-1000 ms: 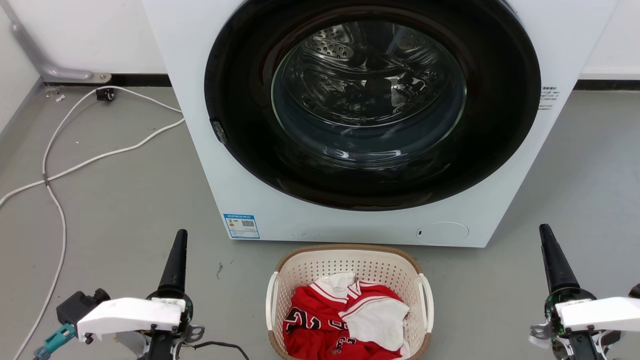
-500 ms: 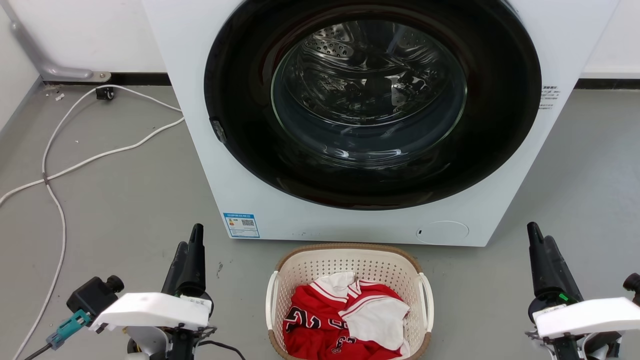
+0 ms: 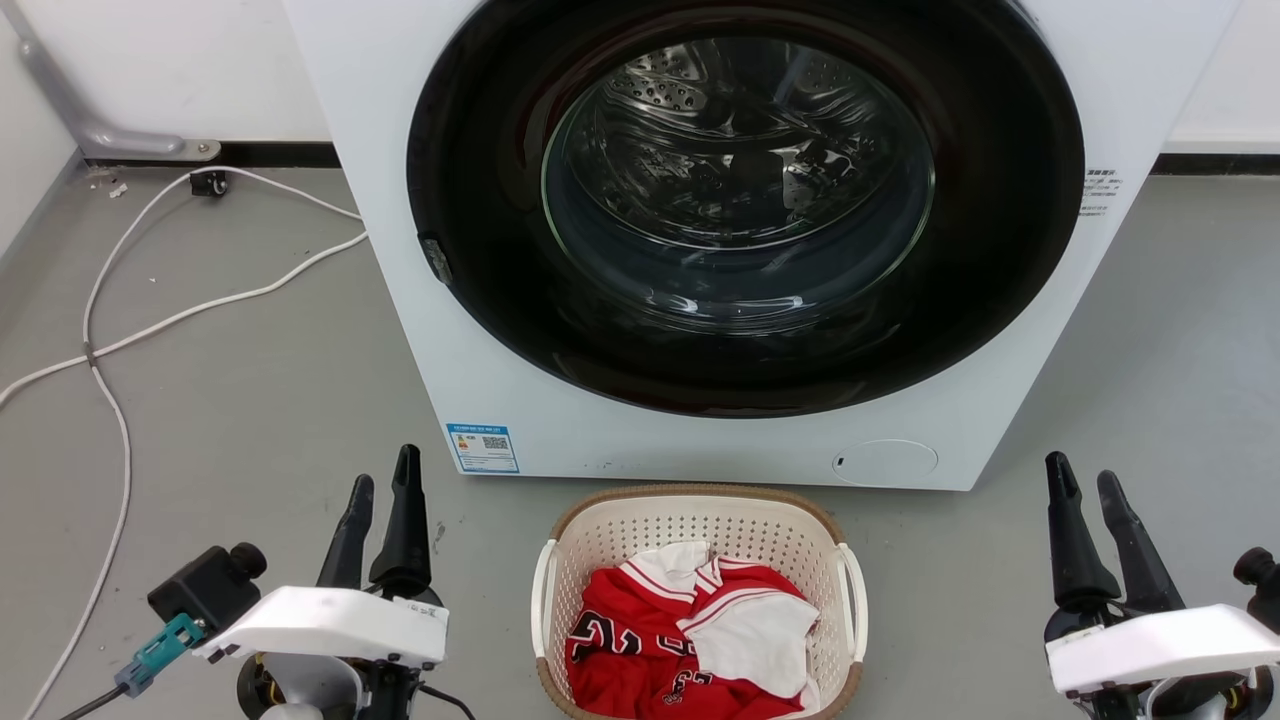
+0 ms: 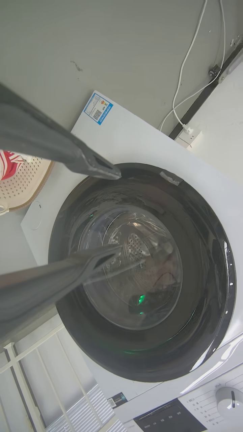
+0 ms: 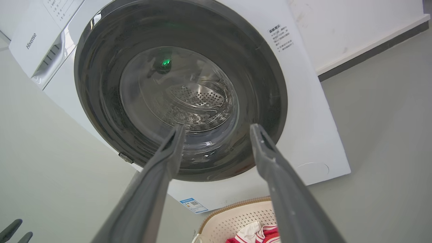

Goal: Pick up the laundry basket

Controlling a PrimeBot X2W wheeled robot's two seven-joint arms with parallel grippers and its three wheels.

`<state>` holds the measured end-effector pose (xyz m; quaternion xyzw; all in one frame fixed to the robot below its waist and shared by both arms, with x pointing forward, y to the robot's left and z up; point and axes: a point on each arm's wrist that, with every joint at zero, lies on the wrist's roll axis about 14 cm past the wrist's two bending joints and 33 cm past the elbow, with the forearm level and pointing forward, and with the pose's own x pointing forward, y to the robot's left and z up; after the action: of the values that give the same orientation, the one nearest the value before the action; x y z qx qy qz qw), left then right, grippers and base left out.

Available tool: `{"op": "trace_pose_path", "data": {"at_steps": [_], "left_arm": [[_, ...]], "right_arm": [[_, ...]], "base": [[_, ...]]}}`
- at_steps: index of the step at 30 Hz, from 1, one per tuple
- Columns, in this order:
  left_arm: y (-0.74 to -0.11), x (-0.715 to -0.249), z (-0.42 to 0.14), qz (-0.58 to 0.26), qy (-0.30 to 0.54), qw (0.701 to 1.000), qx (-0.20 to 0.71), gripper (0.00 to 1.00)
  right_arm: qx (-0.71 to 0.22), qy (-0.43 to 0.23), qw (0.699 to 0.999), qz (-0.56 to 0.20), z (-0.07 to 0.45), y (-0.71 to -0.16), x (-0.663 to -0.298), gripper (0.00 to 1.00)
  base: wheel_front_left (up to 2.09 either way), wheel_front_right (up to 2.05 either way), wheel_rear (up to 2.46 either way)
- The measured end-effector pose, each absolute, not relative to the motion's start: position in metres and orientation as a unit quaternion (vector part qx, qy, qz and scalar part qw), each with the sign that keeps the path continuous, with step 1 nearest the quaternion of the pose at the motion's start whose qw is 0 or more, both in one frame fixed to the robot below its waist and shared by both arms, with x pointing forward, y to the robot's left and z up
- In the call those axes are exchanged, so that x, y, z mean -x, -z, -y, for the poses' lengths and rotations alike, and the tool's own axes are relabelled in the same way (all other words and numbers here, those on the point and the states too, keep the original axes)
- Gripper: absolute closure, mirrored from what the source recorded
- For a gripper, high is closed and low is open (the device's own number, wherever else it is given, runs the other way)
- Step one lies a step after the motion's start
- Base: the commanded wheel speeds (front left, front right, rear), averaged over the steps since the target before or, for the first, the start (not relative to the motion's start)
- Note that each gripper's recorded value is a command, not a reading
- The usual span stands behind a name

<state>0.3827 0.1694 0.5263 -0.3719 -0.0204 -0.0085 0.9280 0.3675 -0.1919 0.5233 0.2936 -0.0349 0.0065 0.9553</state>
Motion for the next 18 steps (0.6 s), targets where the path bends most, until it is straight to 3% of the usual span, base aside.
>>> {"op": "trace_pose_path", "data": {"at_steps": [18], "left_arm": [[-0.5320, -0.3800, -0.1622, 0.040, 0.017, 0.958, 0.283, 0.00]], "right_arm": [[-0.185, -0.014, 0.982, 0.048, 0.1882, -0.5266, -0.3625, 0.00]], "base": [[0.00, 0.00, 0.00]]}}
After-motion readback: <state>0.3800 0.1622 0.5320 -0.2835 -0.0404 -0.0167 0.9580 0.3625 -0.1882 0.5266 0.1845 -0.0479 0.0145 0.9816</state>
